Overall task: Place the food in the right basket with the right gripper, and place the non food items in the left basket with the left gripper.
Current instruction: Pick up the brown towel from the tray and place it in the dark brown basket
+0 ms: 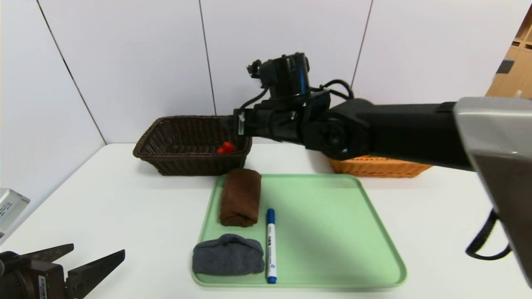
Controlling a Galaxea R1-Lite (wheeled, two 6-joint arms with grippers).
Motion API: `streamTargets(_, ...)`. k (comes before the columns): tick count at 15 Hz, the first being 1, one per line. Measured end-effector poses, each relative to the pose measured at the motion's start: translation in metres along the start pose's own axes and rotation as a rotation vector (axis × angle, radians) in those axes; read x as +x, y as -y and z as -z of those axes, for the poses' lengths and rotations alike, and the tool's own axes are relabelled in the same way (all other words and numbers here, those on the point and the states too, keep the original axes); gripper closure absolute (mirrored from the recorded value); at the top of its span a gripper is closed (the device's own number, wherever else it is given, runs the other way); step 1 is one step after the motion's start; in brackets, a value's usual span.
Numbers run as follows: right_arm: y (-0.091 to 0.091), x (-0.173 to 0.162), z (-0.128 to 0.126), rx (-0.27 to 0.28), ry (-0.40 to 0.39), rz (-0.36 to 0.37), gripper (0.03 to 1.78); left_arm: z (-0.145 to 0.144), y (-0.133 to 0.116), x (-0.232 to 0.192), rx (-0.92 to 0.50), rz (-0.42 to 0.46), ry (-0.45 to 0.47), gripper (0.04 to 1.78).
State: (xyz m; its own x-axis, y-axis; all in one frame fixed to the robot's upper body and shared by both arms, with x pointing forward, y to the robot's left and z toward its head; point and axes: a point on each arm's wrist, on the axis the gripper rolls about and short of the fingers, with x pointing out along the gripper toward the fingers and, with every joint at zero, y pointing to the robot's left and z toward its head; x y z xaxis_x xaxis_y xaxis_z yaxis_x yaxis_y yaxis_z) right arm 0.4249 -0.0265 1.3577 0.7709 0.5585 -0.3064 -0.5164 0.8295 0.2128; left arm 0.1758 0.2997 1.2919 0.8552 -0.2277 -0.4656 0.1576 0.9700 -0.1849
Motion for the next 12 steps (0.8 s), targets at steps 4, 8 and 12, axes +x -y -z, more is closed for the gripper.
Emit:
streamTargets(4, 0.001, -0.042, 0.009, 0.097, -0.284, 0.098, 0.21, 0.0, 0.0, 0.0, 0.0, 0.001, 0.001, 0.13)
streamTargets(8, 0.002, -0.023, 0.038, 0.234, -0.429, 0.14, 0.17, 0.001, 0.0, -0.001, -0.002, 0.0, 0.002, 0.13)
streamTargets(12, -0.014, 0.01, 0.065, 0.273, -0.42, 0.097, 0.14, 0.002, -0.001, -0.003, -0.005, 0.0, 0.013, 0.13)
